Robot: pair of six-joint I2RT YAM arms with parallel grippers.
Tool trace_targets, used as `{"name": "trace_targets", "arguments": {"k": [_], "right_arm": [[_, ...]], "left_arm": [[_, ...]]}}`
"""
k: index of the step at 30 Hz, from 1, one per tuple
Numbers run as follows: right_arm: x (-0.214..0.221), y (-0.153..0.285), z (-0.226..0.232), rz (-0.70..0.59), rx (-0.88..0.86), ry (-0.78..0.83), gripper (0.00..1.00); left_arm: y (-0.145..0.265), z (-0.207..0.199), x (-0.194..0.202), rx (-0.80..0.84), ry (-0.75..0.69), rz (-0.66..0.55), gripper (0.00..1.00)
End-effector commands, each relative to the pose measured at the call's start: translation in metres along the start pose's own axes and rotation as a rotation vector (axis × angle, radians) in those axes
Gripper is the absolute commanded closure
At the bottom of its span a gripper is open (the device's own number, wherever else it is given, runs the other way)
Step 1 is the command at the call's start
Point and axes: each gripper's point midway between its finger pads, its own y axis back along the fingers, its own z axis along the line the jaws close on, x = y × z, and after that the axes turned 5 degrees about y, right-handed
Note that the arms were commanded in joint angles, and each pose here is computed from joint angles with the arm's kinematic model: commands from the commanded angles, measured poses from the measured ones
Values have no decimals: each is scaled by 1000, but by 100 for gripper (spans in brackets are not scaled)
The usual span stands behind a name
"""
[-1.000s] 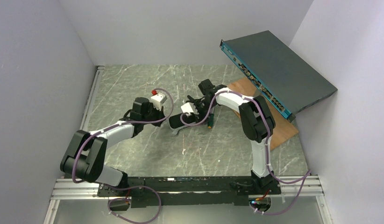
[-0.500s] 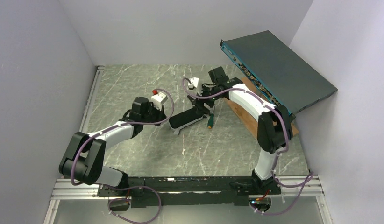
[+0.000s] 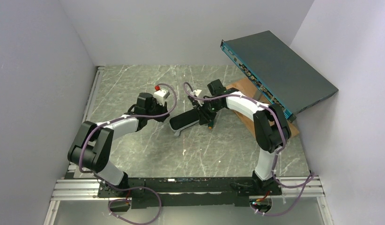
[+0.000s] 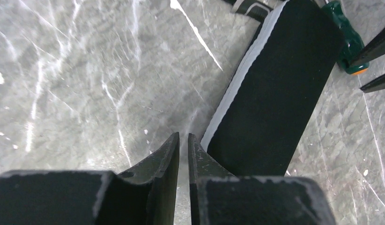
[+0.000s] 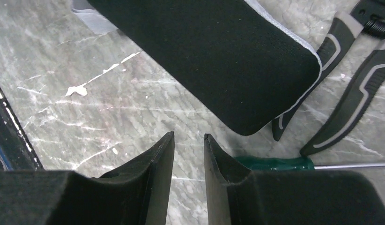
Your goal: Open the umbrella
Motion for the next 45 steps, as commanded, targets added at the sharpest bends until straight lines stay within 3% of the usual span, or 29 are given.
{"name": "trace_targets", "arguments": {"k": [1,6,12,17,23,31,36,45], "right_arm": [[-10,-12,-13,-28,13,-38,68],[-27,-23,-41,-69,36,-31,67],[-57,-32,-60,-144,-23,-51,60],[-72,-30,-56,-170,-78,-59,46],[-85,-12,-58,-195,-91,-237,17],[-61,-11,-48,-42,-70,-406,14],[-56,-22,-30,37,-136,-497,13],[-72,-36,-20,9,-184,-541,10]], "left_arm": [[-4,-14,6,65,54,39,83],[5,-28,35,115,79,85,83],[8,-50,39,185,48,81,84],[9,-51,35,181,36,75,81],[29,-74,31,268,-44,-11,65],[26,-65,43,221,-31,20,68],[31,-76,57,263,-97,18,62],[16,-94,51,320,-227,-11,64]]}}
